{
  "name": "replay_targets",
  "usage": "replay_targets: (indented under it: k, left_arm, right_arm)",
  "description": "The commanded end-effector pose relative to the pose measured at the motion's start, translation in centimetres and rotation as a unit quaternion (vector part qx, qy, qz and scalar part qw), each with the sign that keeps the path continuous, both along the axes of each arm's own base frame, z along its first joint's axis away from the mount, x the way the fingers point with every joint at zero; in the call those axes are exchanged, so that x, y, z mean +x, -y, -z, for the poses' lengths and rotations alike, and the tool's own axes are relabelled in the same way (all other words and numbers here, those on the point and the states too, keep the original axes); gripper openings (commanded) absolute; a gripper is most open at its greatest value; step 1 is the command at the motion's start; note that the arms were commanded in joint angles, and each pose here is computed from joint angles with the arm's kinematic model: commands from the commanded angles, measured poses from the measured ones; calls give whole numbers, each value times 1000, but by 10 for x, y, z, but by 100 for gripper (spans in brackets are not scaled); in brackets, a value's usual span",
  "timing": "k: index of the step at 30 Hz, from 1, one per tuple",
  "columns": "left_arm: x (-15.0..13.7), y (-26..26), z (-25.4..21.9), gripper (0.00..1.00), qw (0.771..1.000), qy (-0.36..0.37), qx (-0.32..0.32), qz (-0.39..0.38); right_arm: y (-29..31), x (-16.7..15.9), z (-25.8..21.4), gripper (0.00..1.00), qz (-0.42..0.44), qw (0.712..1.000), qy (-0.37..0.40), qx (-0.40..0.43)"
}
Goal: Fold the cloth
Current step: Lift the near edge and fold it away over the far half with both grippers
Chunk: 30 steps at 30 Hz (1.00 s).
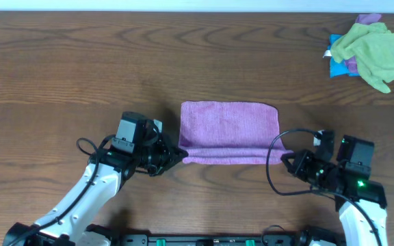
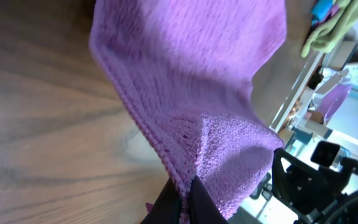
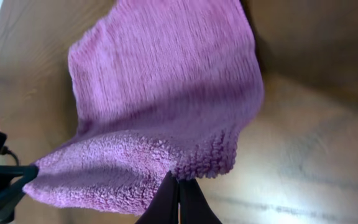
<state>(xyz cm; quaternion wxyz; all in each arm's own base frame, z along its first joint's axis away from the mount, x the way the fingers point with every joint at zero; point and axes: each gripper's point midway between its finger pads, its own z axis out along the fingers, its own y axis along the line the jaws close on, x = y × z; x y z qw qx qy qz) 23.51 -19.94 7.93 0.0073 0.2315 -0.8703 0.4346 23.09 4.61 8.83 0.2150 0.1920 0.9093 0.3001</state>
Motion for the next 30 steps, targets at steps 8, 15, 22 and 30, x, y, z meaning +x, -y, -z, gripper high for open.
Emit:
replay_targets:
  k: [8, 15, 22, 30]
  left_arm:
    - [34, -5, 4, 6, 998, 35, 24, -41]
    - [56, -3, 11, 6, 997, 43, 33, -53]
    - [89, 5, 4, 6, 995, 68, 41, -52]
    - [115, 9, 5, 6, 994, 81, 52, -55]
  right_arm:
    - [-13, 37, 5, 1, -5, 1000, 16, -3]
    - [-10, 58, 12, 1, -2, 1000, 22, -8]
    - [-3, 80, 2, 1, 8, 999, 46, -27]
    - [2, 103, 0, 1, 14, 997, 60, -38]
